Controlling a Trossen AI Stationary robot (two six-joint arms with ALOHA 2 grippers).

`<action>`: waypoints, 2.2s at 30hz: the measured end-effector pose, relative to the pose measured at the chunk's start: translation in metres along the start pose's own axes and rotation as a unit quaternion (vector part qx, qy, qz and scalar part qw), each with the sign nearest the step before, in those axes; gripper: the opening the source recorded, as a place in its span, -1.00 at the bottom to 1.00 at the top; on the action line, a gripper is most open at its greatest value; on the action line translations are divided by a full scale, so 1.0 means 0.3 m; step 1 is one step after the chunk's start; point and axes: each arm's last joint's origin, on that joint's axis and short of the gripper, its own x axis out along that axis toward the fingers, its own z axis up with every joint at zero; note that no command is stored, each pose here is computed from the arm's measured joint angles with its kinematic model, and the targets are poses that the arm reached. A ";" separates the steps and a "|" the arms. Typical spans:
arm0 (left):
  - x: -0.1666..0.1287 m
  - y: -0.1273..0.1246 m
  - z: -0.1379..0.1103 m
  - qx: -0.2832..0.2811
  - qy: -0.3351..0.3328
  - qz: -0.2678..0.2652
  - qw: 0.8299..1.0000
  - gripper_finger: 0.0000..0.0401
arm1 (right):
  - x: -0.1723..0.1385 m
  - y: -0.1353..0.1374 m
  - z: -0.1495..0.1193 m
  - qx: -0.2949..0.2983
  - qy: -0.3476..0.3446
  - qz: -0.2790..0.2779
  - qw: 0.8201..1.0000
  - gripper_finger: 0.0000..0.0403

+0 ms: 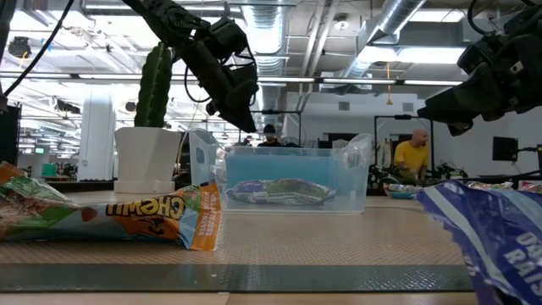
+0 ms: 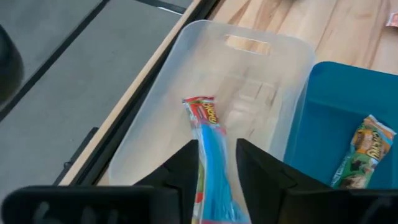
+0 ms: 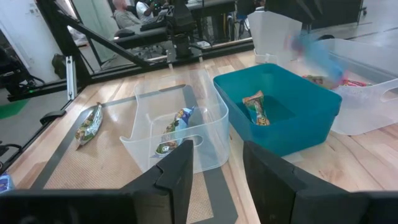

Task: Pick and place Granola Bars by type
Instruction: Put the red granola bar into the top transparent bin, then put the yellow granola bar into the blue bin

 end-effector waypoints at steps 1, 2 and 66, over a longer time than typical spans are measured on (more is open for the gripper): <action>0.000 0.000 0.000 0.000 0.000 0.001 1.000 -0.43 | 0.000 0.000 0.000 0.000 0.000 0.000 1.000 -0.34; 0.000 0.000 0.000 0.000 0.000 0.001 1.000 -0.40 | 0.000 0.000 0.000 0.000 0.000 0.000 1.000 -0.34; -0.666 -0.823 -0.326 0.205 0.143 -0.356 0.900 -0.39 | 0.000 0.000 0.000 0.000 0.000 0.000 1.000 -0.34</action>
